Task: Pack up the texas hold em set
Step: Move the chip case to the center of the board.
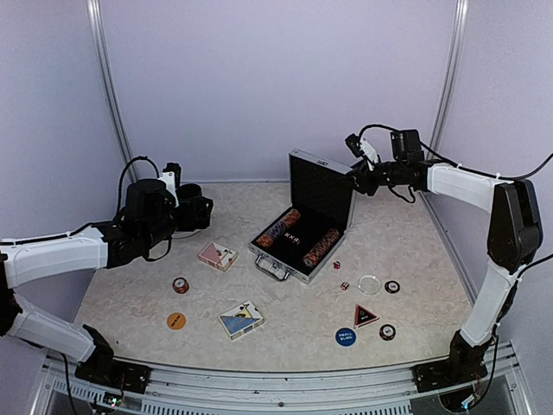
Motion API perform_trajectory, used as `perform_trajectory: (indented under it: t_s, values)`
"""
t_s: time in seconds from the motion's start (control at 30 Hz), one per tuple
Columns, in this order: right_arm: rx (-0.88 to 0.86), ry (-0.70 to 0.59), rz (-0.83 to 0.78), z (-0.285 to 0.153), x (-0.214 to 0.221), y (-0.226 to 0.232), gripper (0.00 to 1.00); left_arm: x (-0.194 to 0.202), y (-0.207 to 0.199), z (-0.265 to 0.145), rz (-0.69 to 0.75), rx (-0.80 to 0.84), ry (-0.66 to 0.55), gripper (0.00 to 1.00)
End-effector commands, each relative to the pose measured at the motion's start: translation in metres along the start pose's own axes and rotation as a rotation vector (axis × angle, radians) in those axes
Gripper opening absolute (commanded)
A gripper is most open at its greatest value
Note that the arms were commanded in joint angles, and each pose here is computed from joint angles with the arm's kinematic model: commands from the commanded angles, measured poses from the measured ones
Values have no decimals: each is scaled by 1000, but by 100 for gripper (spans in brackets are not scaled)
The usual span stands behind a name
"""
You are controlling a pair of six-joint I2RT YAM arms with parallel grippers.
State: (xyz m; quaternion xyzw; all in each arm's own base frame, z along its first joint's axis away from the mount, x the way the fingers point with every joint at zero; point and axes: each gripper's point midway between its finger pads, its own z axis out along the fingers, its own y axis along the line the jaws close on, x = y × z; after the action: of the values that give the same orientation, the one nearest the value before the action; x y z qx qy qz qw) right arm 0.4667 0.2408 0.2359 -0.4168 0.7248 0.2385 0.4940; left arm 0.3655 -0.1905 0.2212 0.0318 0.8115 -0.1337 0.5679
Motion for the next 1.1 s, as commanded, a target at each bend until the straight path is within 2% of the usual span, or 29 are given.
perform_trajectory:
  t_s: [0.0, 0.5, 0.77, 1.0, 1.07]
  values:
    - [-248, -100, 61, -7, -29, 55, 0, -7, -8, 0, 10, 16, -14, 99]
    - [-402, -118, 77, 10, -35, 88, 0, -5, -10, -2, 14, 19, -12, 99]
    - [-338, -86, 97, 16, -31, 71, 0, -5, -8, -6, 14, 16, -15, 99]
    - [-292, -68, 101, 15, -29, 63, 24, -6, -7, -8, 21, 11, -21, 99]
    - [-272, -68, 98, 13, -30, 59, 35, -7, -7, -8, 21, 11, -22, 99]
